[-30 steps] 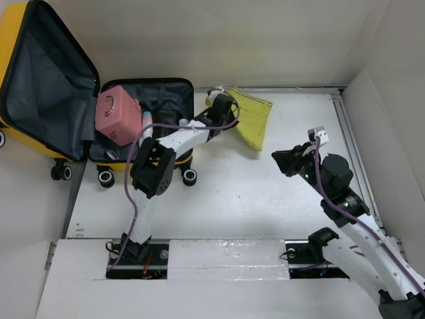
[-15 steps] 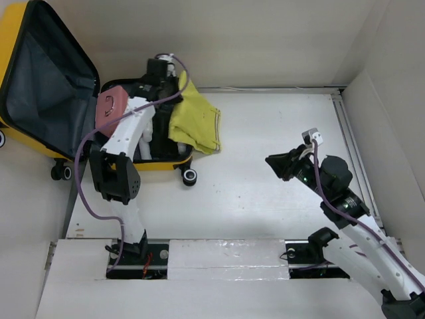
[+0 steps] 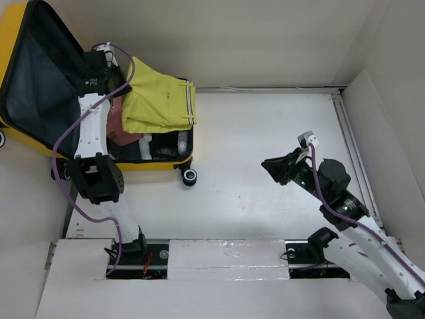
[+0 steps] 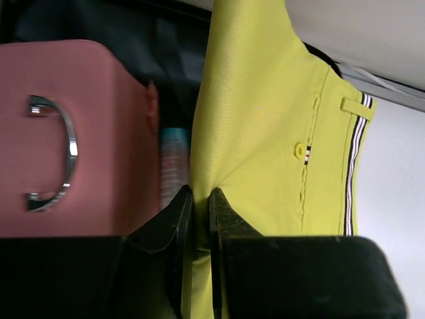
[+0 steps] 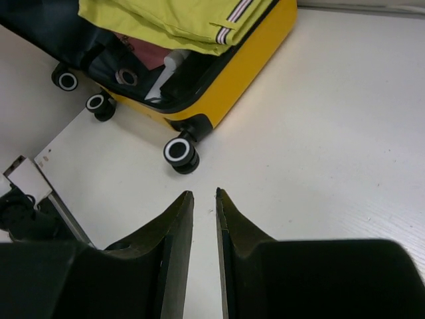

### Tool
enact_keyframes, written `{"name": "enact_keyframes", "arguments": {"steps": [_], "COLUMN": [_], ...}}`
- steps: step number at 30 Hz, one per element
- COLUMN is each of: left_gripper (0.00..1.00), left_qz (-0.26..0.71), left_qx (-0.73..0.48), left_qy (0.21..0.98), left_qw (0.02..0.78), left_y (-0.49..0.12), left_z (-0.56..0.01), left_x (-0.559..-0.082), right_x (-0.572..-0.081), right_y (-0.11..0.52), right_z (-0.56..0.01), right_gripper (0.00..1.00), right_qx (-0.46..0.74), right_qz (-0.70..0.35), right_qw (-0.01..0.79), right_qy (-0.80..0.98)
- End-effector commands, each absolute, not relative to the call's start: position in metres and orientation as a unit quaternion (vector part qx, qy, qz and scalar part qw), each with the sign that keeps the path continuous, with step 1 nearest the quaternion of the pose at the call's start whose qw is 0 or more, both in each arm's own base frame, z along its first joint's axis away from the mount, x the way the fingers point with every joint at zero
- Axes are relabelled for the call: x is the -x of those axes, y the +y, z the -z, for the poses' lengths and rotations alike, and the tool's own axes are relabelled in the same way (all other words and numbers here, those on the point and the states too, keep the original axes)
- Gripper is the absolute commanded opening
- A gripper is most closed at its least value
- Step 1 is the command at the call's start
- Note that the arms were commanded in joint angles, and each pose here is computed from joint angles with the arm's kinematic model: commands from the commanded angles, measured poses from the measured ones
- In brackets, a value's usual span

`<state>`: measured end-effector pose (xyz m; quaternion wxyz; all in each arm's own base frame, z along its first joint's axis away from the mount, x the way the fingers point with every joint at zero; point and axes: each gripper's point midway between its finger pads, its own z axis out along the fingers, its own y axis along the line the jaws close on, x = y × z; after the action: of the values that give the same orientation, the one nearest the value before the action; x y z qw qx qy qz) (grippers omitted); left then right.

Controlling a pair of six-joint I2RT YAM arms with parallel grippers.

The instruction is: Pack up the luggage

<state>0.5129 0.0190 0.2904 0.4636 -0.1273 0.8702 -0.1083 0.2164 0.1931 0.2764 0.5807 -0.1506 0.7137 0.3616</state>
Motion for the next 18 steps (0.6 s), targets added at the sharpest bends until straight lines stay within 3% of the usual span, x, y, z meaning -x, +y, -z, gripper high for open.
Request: {"name": "enact_keyframes", "arguments": {"steps": [1, 6, 10, 12, 13, 14, 16, 17, 18], "left_gripper": [0.0, 0.0, 0.03, 0.19, 0.35, 0.43, 0.58, 0.71, 0.76], "left_qz": [0.084, 0.038, 0.005, -0.022, -0.03, -0.04, -0.071, -0.073, -0.08], "left_qx": [0.102, 0.135, 0.162, 0.187, 0.204, 0.219, 0.259, 0.282, 0.297], "left_qy": [0.829, 0.867, 0.875, 0.872, 0.865, 0.857, 0.83, 0.814, 0.801], "left_qw": [0.544, 0.478, 0.457, 0.452, 0.458, 0.465, 0.489, 0.503, 0.513], "left_y": [0.043, 0.063, 0.076, 0.088, 0.092, 0.096, 0.111, 0.114, 0.118], "left_z": [-0.343, -0.267, -0.245, -0.243, -0.249, -0.261, -0.29, -0.304, -0.316], "left_x": [-0.517, -0.525, -0.523, -0.52, -0.518, -0.513, -0.503, -0.5, -0.494], "right_x": [-0.219, -0.222, -0.222, -0.227, -0.228, -0.234, -0.239, -0.242, -0.25], "right_y": [0.197, 0.197, 0.195, 0.202, 0.205, 0.21, 0.221, 0.225, 0.233], "right_z": [-0.283, -0.28, -0.277, -0.275, -0.273, -0.265, -0.266, -0.262, -0.251], "right_gripper": [0.26, 0.27, 0.31, 0.37, 0.4, 0.44, 0.44, 0.44, 0.33], "right_qx": [0.148, 0.144, 0.141, 0.144, 0.148, 0.148, 0.154, 0.154, 0.156], "right_qz": [-0.366, -0.362, -0.358, -0.359, -0.362, -0.358, -0.362, -0.358, -0.352], "right_qw": [0.593, 0.591, 0.59, 0.586, 0.583, 0.575, 0.571, 0.565, 0.551], "right_qy": [0.702, 0.706, 0.71, 0.712, 0.712, 0.721, 0.72, 0.727, 0.74]}}
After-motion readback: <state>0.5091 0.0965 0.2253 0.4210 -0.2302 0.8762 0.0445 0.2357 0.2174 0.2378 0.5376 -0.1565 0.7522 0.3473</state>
